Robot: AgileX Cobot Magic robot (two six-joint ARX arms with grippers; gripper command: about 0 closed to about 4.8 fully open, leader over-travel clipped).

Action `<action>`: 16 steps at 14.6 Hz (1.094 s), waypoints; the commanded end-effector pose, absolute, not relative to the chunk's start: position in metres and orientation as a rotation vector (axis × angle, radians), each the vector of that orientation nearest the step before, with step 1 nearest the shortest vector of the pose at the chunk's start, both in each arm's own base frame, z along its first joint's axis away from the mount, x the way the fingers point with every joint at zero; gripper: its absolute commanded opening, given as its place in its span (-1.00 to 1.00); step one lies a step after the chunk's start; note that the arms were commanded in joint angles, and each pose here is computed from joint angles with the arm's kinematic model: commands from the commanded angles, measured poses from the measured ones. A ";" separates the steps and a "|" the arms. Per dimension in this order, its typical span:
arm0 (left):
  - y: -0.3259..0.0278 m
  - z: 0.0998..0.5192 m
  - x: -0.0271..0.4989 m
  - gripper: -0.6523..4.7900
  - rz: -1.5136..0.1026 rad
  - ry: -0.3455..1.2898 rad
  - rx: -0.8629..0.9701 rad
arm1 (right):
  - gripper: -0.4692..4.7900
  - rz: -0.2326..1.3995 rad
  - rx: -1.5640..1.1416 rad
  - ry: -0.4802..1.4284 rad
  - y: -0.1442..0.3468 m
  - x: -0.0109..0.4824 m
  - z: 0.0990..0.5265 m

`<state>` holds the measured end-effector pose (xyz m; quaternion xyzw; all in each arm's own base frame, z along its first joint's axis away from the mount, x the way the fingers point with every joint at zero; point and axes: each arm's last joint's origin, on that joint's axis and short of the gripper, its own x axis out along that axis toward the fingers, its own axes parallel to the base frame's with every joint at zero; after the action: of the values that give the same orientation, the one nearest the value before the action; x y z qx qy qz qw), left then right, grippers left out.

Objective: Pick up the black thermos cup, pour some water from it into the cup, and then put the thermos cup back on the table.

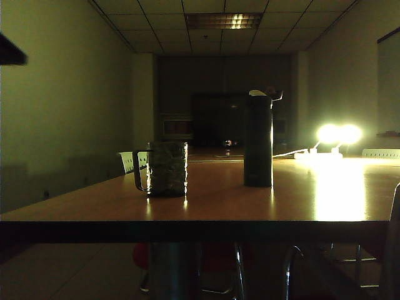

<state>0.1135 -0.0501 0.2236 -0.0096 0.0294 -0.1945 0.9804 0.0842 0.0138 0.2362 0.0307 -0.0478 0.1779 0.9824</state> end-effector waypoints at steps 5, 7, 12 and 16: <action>-0.006 0.189 0.098 -0.78 -0.156 -0.055 -0.016 | -0.83 0.360 0.062 -0.125 0.014 0.082 0.239; 0.001 0.183 0.094 -0.78 -0.138 -0.077 -0.051 | -0.83 0.360 0.062 -0.125 0.014 0.082 0.239; 0.005 0.172 0.096 -0.76 -0.127 -0.048 -0.069 | -0.82 0.359 0.061 -0.132 0.013 0.081 0.240; 0.005 0.172 0.096 -0.76 -0.127 -0.047 -0.070 | -0.83 0.359 0.061 -0.134 0.013 0.081 0.240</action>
<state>0.0965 0.0049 0.1706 -0.0362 -0.0176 -0.0608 0.9973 0.0812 0.0135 0.2378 0.0292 -0.0594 0.1778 0.9818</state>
